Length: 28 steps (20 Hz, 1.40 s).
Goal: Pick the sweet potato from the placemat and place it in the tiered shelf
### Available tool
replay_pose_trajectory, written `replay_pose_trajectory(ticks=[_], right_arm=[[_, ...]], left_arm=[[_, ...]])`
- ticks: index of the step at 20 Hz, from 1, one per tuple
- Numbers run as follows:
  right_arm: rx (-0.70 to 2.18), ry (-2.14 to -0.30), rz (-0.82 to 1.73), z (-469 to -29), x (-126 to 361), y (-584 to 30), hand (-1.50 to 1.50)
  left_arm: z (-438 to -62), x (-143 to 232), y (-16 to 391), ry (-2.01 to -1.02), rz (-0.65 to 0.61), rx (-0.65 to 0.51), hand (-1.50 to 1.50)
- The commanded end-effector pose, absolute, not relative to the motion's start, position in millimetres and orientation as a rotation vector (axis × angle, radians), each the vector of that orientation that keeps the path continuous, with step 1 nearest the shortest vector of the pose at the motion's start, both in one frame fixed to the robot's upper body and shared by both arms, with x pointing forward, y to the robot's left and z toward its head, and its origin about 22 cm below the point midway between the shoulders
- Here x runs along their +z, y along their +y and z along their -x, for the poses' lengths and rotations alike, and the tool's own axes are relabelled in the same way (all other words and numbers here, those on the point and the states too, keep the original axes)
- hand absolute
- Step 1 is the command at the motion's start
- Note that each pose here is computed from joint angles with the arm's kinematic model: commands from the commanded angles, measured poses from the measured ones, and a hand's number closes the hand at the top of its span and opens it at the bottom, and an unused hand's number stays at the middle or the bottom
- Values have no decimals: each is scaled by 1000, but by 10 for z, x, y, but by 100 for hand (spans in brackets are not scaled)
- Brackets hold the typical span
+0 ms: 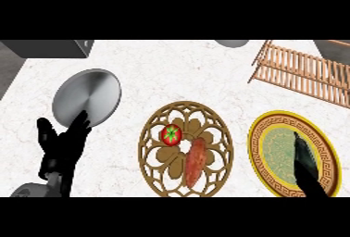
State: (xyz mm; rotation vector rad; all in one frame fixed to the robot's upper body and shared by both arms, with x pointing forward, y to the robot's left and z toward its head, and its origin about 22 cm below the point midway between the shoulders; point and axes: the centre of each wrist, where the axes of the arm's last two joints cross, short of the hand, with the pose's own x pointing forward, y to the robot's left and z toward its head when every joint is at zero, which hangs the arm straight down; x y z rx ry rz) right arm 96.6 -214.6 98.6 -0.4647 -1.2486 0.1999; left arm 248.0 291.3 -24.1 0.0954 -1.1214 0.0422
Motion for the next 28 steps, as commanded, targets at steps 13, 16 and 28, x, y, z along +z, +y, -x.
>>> replay_pose_trajectory(ticks=[13,16,28], right_arm=[[269,-913,672,-1895,1237,-1273,-150],[335,-863,666,-1993,1182,-1110,-150],[385,-760,739,-2111,893,-839,-150]], left_arm=[[-2593,-183,2911,-1116,-85,41,0],[-2538,-238,2876,-1109,-90,40,0],[-2502,-257,3009,-1109,-100,33,0]])
